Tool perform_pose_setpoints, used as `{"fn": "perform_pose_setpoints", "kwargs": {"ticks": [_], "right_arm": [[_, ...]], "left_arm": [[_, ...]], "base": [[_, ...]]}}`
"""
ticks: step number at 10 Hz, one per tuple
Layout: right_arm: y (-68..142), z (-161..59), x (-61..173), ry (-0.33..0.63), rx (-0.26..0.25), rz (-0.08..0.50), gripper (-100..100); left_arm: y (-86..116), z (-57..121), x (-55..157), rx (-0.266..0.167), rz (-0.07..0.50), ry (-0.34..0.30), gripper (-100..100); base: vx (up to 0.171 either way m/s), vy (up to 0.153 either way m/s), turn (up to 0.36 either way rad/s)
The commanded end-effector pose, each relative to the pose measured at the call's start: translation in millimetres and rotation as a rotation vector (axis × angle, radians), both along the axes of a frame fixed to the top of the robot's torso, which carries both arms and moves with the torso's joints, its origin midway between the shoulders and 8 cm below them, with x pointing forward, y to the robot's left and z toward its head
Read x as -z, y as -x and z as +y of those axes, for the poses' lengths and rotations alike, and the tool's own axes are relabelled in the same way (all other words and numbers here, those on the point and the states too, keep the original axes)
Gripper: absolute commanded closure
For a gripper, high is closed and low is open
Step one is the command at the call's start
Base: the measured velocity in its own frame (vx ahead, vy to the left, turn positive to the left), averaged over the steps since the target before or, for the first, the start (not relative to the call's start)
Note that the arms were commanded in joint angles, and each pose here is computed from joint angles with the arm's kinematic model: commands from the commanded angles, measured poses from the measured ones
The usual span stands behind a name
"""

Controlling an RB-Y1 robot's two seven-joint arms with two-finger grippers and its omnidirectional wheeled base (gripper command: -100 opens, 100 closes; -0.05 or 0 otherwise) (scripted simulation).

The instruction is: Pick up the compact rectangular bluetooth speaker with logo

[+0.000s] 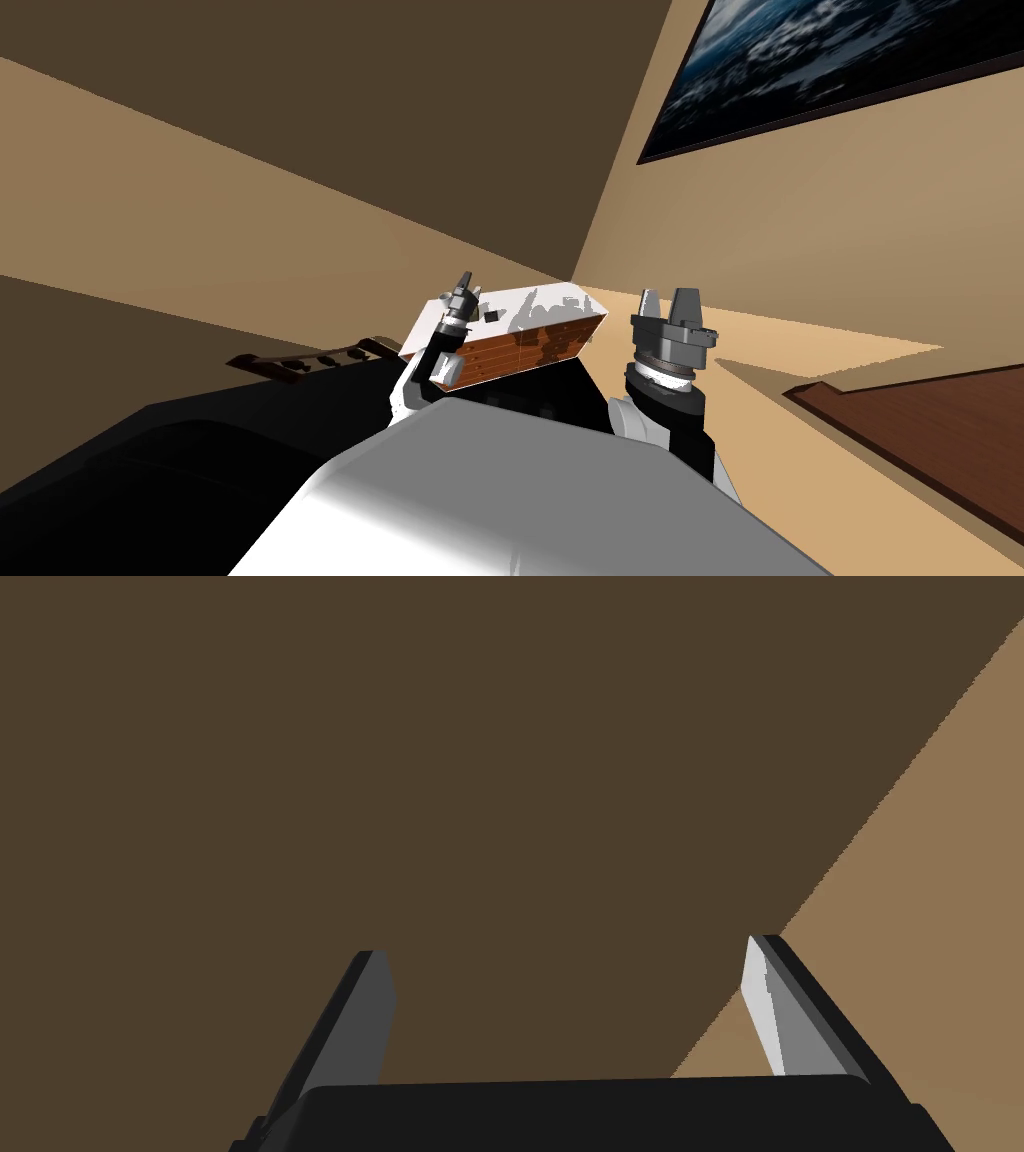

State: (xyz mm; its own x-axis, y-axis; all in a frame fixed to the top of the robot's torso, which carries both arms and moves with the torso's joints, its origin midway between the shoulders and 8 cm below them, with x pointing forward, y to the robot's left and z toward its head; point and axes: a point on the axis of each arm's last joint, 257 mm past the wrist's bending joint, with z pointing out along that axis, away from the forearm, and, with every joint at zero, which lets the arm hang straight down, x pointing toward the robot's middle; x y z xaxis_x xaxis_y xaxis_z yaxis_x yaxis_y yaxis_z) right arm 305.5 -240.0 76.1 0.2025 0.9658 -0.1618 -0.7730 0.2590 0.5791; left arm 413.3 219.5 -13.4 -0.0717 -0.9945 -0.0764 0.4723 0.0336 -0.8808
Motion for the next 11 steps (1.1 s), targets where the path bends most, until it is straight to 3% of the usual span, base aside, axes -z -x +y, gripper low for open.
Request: {"fn": "perform_pose_setpoints", "kwargs": {"ticks": [1,11], "right_arm": [[0.0,0.0,0.0,0.000,0.000,0.000,0],[0.0,0.0,0.0,0.000,0.000,0.000,0]], "left_arm": [[-6.7,-4.6,2.7,0.020,0.032,0.015,-100],[-45.6,-9.3,50.1,0.055,0.266,0.073,-100]], "base": [[-0.041,-0.033,-0.053],[-0.022,-0.028,-0.043]]}}
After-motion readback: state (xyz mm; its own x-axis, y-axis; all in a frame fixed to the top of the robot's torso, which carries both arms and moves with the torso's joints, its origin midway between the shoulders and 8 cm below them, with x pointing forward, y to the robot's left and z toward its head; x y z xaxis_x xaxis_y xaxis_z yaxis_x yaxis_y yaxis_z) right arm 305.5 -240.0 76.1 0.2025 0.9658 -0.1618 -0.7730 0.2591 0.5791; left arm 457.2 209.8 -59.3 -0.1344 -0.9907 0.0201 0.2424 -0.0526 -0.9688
